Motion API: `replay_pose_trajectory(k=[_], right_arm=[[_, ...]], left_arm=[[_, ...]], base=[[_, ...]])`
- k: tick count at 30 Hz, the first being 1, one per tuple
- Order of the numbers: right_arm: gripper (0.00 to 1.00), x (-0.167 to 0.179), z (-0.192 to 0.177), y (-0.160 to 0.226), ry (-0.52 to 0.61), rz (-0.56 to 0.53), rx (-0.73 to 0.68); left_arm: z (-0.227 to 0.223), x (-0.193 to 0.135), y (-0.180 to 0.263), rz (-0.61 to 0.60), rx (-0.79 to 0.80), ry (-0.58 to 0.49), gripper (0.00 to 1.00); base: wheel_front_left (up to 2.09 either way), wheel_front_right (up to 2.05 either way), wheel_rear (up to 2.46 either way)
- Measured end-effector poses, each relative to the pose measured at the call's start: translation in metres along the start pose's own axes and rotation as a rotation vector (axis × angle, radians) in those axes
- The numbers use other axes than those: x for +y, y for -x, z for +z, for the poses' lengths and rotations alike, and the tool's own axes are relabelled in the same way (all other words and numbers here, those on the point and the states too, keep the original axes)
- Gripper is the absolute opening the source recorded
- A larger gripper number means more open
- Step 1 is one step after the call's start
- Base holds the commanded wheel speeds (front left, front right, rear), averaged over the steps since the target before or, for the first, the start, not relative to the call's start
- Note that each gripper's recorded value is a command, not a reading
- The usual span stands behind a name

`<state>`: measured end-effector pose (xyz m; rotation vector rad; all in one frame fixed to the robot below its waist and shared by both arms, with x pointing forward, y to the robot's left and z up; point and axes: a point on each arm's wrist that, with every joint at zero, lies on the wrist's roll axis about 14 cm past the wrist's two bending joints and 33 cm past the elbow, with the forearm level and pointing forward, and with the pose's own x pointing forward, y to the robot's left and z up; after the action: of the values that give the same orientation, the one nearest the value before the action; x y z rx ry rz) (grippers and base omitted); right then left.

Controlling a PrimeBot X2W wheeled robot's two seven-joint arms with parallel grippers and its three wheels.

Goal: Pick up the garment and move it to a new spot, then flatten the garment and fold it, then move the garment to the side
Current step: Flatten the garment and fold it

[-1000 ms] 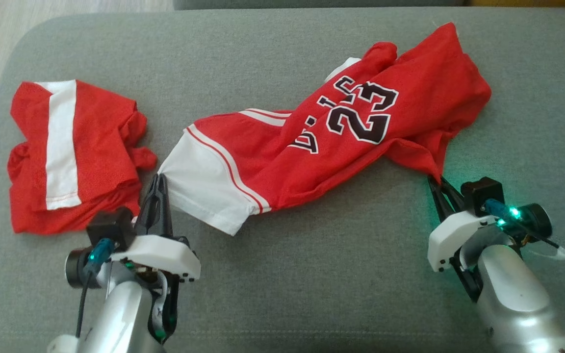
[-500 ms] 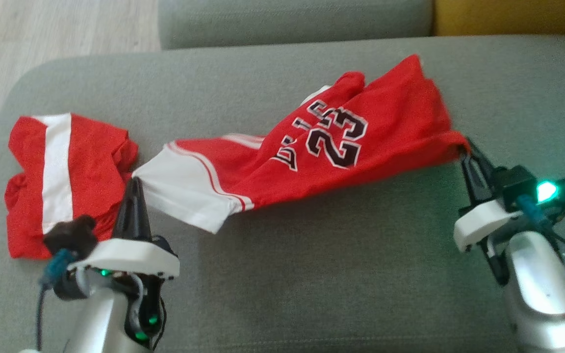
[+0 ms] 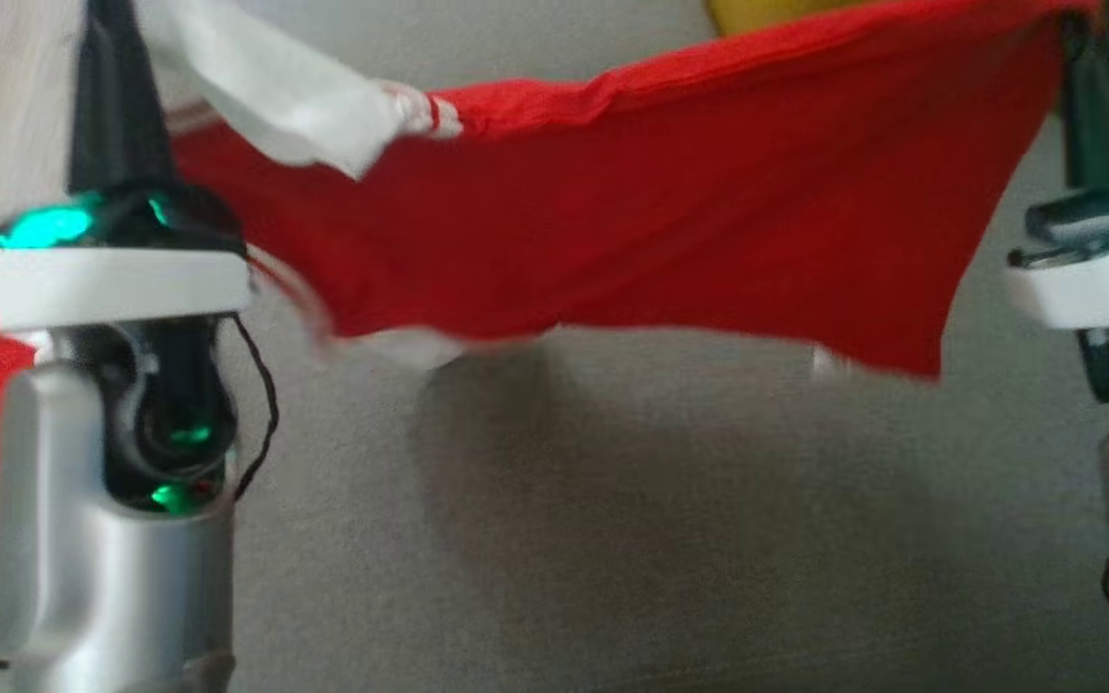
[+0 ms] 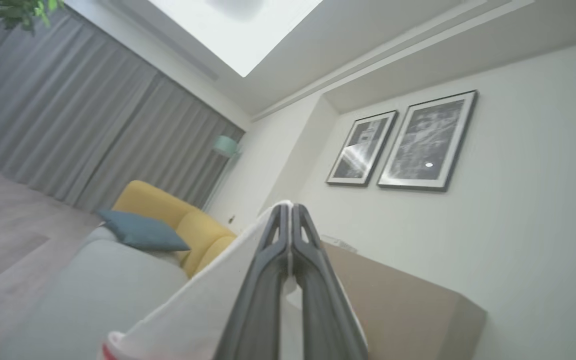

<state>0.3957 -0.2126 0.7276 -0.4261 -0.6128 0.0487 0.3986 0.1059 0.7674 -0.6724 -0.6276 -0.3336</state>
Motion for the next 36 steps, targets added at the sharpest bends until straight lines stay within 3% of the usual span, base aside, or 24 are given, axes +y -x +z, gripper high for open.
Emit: replay_pose_trajectory(k=[5,10,16,23,30,36], right_arm=[[0.00,-0.028,0.044,0.007,0.007,-0.072,-0.063],[0.00,-0.031,0.039,0.014,-0.018,-0.087,0.010],[0.00,-0.024,-0.013,0.002,-0.057,-0.060,0.186],[0.00,-0.041,-0.073,-0.070,0.050,-0.007,0.265],[0.00,-0.039,-0.117,-0.166,0.097,0.021,0.202],[0.00,-0.042,-0.135,-0.211,0.065,-0.044,0.114]], left_arm=[[0.034,-0.046,-0.005,-0.098,-0.060,0.067,0.00],[0.028,-0.060,-0.007,-0.126,-0.001,0.087,0.00],[-0.022,-0.028,-0.042,-0.074,0.173,0.004,0.00],[-0.091,0.027,-0.110,-0.030,0.333,-0.150,0.00],[-0.106,0.079,-0.193,0.006,0.209,-0.253,0.00],[-0.127,0.121,-0.206,0.044,0.171,-0.275,0.00]], base=[[0.00,0.00,0.00],[0.00,0.00,0.00],[0.00,0.00,0.00],[0.00,0.00,0.00],[0.00,0.00,0.00],[0.00,0.00,0.00]])
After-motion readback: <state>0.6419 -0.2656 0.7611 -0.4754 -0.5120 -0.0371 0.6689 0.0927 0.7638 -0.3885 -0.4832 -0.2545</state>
